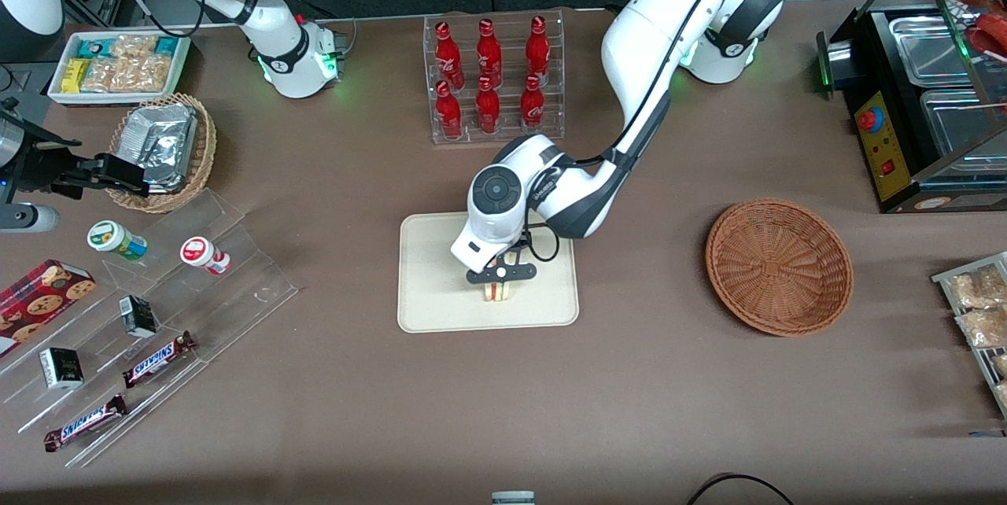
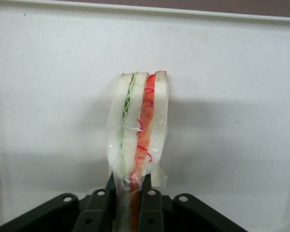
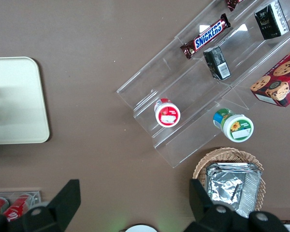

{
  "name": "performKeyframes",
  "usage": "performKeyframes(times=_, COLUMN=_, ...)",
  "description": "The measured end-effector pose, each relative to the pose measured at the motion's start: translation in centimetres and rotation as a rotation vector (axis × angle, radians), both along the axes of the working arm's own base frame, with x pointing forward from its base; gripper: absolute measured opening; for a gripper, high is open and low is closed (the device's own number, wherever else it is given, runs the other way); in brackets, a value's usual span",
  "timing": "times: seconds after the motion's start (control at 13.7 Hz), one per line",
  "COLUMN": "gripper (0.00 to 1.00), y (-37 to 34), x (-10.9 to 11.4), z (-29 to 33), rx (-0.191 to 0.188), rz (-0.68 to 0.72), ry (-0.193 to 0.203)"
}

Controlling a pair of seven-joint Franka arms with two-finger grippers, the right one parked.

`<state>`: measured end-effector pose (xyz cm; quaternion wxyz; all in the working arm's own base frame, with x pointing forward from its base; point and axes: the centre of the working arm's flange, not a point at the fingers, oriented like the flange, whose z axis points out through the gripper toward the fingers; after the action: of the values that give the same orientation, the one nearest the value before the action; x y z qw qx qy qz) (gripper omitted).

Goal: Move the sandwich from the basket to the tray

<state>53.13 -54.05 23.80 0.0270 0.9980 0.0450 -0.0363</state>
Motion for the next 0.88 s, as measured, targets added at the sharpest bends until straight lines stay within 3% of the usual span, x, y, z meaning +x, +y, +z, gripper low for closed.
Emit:
performKeyframes(times=0.44, gripper=0.88, y=0.4, x=1.9, z=4.5, rx=-0.03, rz=0.019, ry=-0.057)
performKeyframes(times=0.51, gripper=0.99, y=1.2, x=2.3, z=6.5, rx=-0.016, rz=0.027, ry=-0.054)
performKeyframes(times=0.66, gripper=1.0, y=4.3, x=3.4, z=10.8, rx=0.025, rz=0.055, ry=-0.036)
performKeyframes(times=0.88, gripper=1.0, y=12.1, x=5.4, z=15.9, rx=0.048, rz=0.022, ry=-0.037)
